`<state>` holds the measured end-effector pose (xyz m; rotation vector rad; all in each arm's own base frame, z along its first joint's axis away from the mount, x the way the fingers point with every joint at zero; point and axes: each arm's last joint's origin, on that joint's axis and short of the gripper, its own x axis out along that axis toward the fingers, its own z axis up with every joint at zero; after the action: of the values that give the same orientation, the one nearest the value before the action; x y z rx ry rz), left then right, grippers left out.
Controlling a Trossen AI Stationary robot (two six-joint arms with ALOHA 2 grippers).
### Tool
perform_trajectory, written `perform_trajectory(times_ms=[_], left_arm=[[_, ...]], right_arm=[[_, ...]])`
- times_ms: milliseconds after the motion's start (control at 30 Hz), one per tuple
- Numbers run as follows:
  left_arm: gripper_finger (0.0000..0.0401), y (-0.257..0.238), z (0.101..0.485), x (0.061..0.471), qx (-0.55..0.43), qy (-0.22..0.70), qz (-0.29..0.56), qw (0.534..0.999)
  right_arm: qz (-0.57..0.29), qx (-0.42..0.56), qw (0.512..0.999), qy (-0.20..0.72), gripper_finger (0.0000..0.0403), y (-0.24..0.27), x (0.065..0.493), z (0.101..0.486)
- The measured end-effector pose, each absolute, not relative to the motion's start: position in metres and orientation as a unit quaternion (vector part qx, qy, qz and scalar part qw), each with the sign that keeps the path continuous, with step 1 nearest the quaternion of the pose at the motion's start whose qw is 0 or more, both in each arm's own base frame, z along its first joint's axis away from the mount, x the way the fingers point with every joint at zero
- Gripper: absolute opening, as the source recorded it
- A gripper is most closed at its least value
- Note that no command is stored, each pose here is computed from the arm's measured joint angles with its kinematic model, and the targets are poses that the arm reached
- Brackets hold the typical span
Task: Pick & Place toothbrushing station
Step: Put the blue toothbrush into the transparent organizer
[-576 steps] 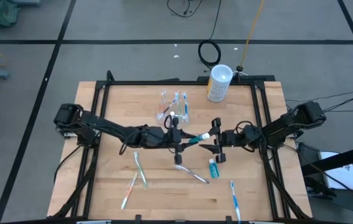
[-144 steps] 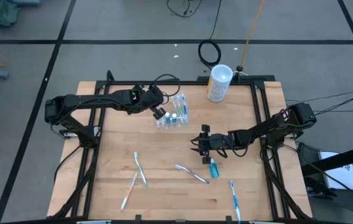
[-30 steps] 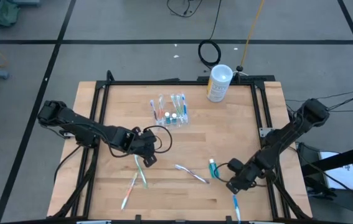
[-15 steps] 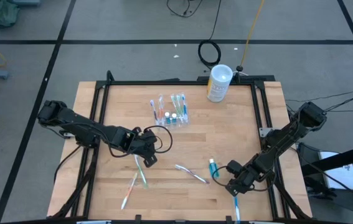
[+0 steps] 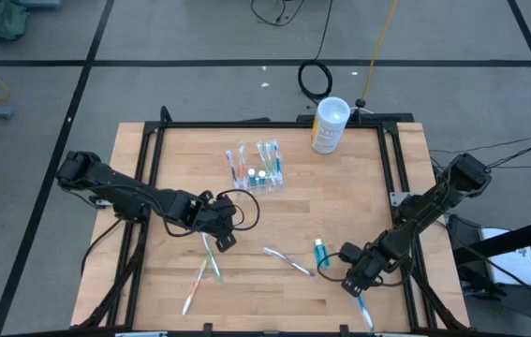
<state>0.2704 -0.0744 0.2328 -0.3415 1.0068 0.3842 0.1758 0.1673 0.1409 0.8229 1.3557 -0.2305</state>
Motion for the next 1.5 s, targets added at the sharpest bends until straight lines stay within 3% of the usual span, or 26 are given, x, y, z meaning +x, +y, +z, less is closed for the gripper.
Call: perform_trajectory(times_ms=[1033, 1333, 1500], left_arm=[[0.0182, -0.074, 0.234, 0.272, -0.121, 0.472, 0.168, 0.857], [0.0182, -0.074, 0.234, 0.272, -0.114, 0.471, 0.168, 0.859], [0.0182, -0.074, 0.234, 0.272, -0.108, 0.472, 0.165, 0.859]], right_arm=[[-0.033, 0.236, 0.876, 0.420, 0.0093, 0.116, 0.205, 0.193], [0.010, 0.161, 0.952, 0.260, 0.0093, 0.086, 0.242, 0.218], [-0.009, 0.100, 0.983, 0.156, 0.0093, 0.057, 0.259, 0.237]])
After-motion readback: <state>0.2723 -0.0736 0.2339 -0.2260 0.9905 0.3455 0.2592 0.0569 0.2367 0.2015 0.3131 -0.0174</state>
